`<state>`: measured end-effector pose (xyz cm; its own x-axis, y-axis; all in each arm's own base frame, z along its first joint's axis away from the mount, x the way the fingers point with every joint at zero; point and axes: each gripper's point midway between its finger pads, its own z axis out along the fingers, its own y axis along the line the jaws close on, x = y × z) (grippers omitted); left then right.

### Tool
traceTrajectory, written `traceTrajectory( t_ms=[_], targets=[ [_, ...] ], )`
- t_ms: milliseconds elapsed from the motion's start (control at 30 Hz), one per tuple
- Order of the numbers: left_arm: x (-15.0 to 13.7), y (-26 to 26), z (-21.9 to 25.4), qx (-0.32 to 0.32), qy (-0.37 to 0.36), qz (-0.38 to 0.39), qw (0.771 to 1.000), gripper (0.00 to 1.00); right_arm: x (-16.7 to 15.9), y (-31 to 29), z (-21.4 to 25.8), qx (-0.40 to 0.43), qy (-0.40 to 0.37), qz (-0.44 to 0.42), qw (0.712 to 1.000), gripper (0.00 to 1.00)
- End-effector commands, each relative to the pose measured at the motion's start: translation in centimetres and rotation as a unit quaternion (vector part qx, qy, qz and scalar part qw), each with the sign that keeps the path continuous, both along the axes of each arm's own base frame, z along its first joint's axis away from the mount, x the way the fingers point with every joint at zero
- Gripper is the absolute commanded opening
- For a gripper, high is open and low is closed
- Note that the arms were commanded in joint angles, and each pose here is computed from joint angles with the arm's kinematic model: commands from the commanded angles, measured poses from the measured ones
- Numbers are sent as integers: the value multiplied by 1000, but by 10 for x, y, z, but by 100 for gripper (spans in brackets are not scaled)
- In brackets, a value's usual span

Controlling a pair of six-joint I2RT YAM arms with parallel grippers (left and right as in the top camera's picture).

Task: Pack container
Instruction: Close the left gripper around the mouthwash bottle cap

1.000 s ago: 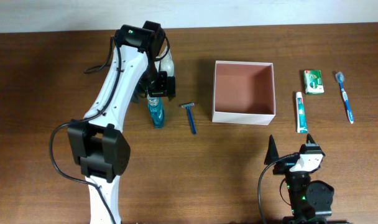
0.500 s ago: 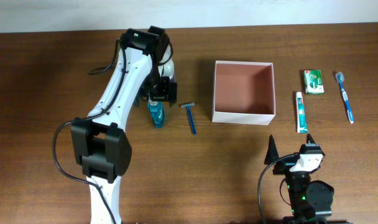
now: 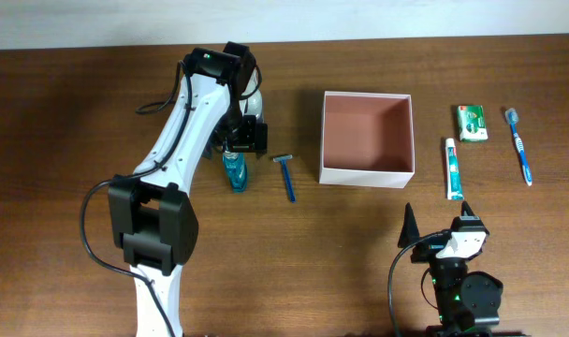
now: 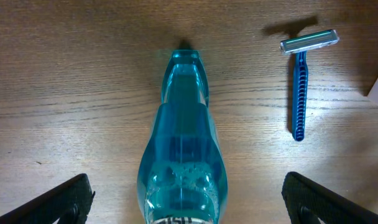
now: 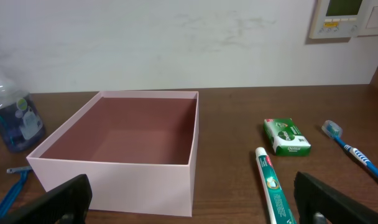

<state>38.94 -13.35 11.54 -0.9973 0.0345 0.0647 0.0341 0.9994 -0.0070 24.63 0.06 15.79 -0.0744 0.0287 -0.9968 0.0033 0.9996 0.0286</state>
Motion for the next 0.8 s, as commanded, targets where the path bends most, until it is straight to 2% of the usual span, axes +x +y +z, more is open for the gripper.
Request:
traceTrajectory(
  t_ms=[0,467,567,767],
  targets=[
    [-2,0,-3,5,4,4,1000,99,0,3,-2,0,2,6,1000,99],
    [-8,2,-10,10,18,5,1000,98,0,3,-2,0,2,6,1000,99],
    [-7,2,-10,9,15,5,1000,79,0,3,-2,0,2,6,1000,99],
    [-6,2,-10,8,13,5,1000,71,0,3,-2,0,2,6,1000,99]
  ],
)
